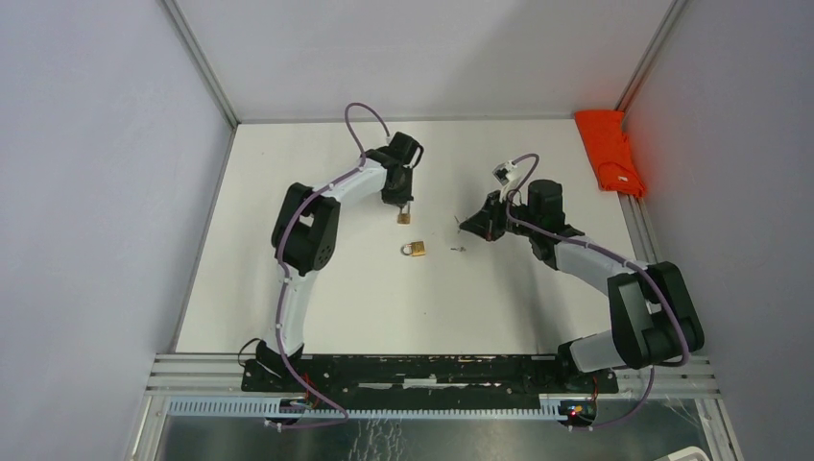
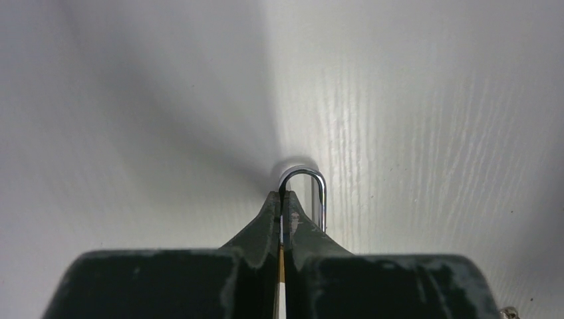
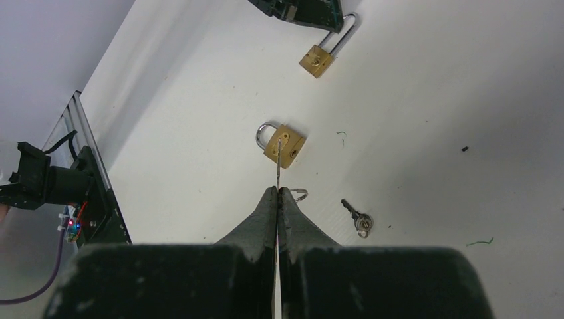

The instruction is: Unlock with the key

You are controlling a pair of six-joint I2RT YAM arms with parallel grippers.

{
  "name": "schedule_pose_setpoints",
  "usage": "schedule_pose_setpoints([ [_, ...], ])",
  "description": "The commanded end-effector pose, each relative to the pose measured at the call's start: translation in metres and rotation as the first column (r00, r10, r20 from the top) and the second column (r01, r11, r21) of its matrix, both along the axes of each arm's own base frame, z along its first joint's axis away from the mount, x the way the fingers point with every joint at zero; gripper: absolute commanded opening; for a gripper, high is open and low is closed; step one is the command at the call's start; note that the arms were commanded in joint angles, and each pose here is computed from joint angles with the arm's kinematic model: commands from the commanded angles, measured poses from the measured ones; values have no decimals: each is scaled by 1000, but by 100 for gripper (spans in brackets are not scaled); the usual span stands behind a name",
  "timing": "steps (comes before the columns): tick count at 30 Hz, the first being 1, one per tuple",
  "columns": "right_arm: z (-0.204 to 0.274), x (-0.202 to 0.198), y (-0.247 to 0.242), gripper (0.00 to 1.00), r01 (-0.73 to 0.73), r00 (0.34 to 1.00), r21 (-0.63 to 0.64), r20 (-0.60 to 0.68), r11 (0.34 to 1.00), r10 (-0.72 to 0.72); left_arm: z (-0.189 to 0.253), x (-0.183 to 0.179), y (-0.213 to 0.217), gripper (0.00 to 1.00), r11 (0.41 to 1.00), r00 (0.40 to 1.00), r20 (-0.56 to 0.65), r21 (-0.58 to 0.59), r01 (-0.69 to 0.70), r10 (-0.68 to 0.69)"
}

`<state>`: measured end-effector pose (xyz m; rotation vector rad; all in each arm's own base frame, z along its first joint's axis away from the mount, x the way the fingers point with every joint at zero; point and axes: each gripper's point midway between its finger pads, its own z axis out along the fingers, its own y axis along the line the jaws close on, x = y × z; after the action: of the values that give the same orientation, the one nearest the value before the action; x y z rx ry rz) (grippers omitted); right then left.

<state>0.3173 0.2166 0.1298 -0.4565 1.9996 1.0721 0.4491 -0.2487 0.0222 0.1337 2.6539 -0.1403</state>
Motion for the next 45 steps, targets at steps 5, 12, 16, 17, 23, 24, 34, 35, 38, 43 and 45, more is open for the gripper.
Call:
schedule_pose_setpoints([
  [5, 9, 2, 31, 0, -60, 998, 57, 31, 997, 59, 100, 12, 12, 2, 965, 976, 109, -204, -164, 188],
  [12, 15, 8, 52, 0, -82, 996, 63, 45, 995, 79, 144, 24, 15, 2, 938, 955, 165, -289, -190, 245],
  [16, 13, 8, 50, 0, -72, 997, 51, 44, 996, 70, 128, 22, 18, 2, 945, 959, 152, -265, -194, 239],
  [17, 11, 8, 50, 0, -72, 997, 46, 42, 996, 70, 119, 21, 19, 2, 949, 962, 143, -252, -190, 231],
  [23, 6, 7, 45, 0, -60, 997, 13, 43, 998, 60, 75, 44, 22, 24, 982, 979, 127, -124, -143, 158],
  [24, 6, 6, 44, 0, -58, 997, 12, 44, 998, 58, 69, 47, 25, 29, 984, 980, 118, -105, -145, 158],
  [34, 6, 4, 37, 0, -53, 997, -4, 52, 999, 54, 23, 65, 11, 45, 971, 984, 25, -169, -171, 178],
  [35, 5, 4, 36, 0, -52, 997, -5, 52, 999, 52, 21, 67, 11, 46, 970, 983, 25, -170, -173, 180],
  [38, 5, 3, 34, 0, -50, 997, -5, 54, 999, 51, 13, 67, 11, 47, 970, 983, 15, -164, -178, 183],
  [43, 6, 3, 35, 0, -54, 997, 5, 53, 999, 54, 2, 63, 11, 46, 971, 984, -9, -158, -177, 178],
  [45, 7, 3, 35, 0, -56, 997, 7, 55, 998, 56, 0, 62, 12, 47, 973, 984, -10, -148, -178, 179],
])
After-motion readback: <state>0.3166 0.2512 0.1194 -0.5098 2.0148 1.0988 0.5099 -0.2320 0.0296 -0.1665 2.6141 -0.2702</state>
